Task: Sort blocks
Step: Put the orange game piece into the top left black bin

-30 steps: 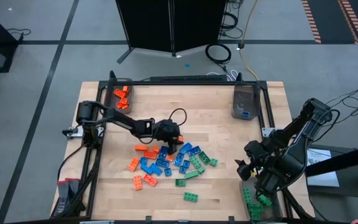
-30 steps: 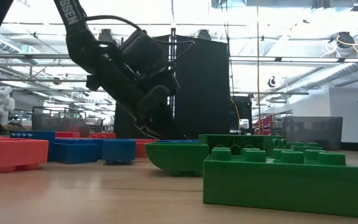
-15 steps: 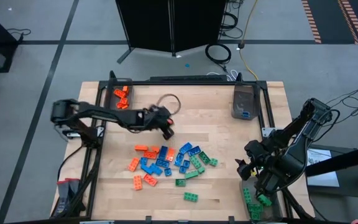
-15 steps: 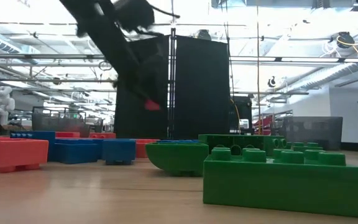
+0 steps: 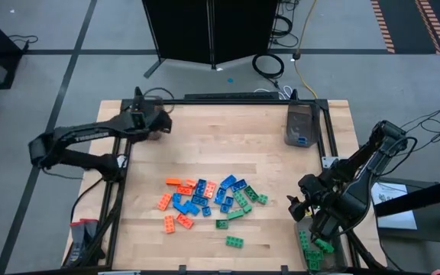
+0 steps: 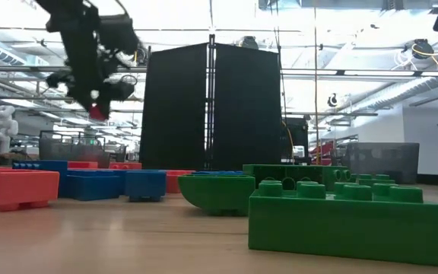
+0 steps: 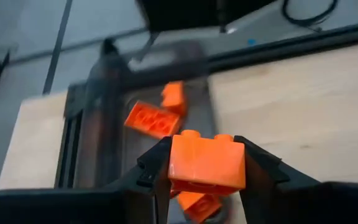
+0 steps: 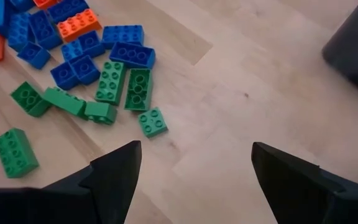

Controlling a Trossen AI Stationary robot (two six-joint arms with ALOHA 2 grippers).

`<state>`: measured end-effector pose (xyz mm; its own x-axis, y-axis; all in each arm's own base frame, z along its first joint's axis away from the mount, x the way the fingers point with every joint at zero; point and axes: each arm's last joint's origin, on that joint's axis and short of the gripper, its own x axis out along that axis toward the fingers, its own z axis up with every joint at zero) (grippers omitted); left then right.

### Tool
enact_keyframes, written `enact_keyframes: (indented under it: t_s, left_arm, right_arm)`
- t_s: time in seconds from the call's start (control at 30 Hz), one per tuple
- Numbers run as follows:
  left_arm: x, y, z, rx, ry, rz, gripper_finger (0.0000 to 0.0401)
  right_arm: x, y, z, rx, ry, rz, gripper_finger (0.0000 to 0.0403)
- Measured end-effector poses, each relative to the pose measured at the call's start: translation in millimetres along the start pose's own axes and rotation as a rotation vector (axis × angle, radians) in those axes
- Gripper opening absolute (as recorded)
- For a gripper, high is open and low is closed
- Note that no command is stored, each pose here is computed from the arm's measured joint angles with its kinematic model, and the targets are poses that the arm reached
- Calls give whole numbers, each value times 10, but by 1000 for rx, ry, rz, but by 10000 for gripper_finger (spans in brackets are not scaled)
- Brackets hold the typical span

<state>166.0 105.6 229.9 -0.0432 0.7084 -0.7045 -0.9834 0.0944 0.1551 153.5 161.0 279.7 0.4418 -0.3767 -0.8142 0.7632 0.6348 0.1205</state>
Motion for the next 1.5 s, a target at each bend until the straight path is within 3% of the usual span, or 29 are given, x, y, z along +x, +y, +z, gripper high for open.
enact_keyframes:
  t_s: [0.3,0.5,0.7,0.93,1.07,1.2,1.4,1.5]
  left_arm:
    - [394,291,-354,-161,199,111,129]
    - [432,291,-377,-144,175,111,129]
    - [446,303,-326,-200,159,114,132]
    - [464,302,-301,-119,169,83,278]
    - [434,275,-254,-1,196,21,325]
    - [288,178,-93,100,171,-145,332]
    - [-284,21,277,310,-45,-657,334]
    - [-559,8,233,504,-81,-879,334]
  right_arm:
    - [14,29,-17,35,3,27,299]
    - [13,37,-19,37,5,34,299]
    - [13,37,-19,35,4,34,299]
    - [13,38,-19,40,4,35,299]
    - [13,38,-18,38,4,35,299]
    - [13,38,-18,38,4,35,299]
    - [14,38,-18,39,4,35,299]
    - [13,38,-18,40,4,35,299]
